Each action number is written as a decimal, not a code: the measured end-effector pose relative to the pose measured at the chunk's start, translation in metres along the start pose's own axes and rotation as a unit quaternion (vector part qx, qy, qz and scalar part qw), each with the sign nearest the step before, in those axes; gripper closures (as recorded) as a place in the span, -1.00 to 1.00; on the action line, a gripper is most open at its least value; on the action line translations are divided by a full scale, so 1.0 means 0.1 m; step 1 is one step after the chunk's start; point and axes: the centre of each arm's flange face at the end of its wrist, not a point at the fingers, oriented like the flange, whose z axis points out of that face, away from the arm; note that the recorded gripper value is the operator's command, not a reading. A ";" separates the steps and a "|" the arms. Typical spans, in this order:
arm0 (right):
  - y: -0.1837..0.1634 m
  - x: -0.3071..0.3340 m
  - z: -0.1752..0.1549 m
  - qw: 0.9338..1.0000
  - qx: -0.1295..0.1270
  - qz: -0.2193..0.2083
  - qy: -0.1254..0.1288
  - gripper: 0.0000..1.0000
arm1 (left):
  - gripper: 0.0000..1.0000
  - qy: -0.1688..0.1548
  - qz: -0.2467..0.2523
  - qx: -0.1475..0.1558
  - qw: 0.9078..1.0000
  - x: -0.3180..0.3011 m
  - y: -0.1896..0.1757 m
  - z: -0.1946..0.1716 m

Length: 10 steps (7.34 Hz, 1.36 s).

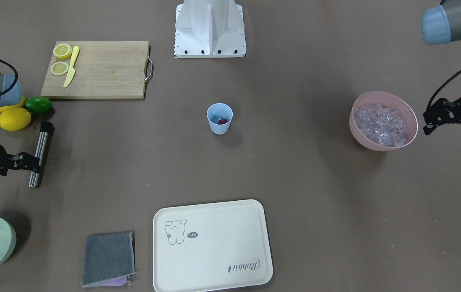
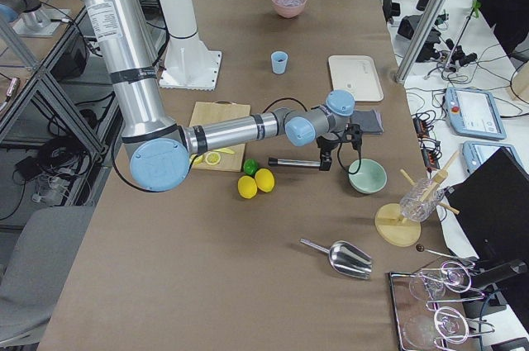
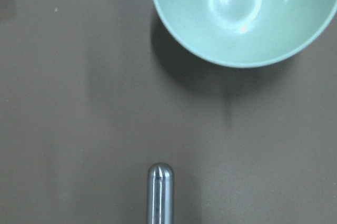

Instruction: Mash ice and strawberries in cup

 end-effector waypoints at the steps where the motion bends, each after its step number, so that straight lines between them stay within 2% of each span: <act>1: -0.03 0.27 -0.24 1.000 0.011 -0.005 -0.008 -1.00 | -0.95 -0.007 0.010 -0.007 1.000 -0.17 -0.06 -0.07; 3: 0.11 1.04 -0.58 0.999 0.028 -0.023 -0.006 -1.00 | -0.95 -0.022 0.041 -0.019 0.999 -0.80 -0.18 -0.22; 5: 0.49 1.87 -0.80 0.999 0.040 -0.037 0.005 -1.00 | -0.95 -0.028 0.076 -0.041 0.996 -1.61 -0.15 -0.17; 6: 0.70 2.19 -0.86 0.998 0.044 -0.038 0.010 -1.00 | -0.95 -0.021 0.090 -0.054 0.994 -1.96 -0.04 -0.06; 8: 1.03 2.54 -0.93 0.998 0.048 -0.030 0.015 -1.00 | -0.95 -0.004 0.103 -0.069 0.992 -2.43 0.29 0.25; 10: 1.13 2.59 -0.97 0.999 0.038 -0.032 0.021 -1.00 | -0.95 -0.005 0.071 -0.067 0.995 -2.68 0.53 0.41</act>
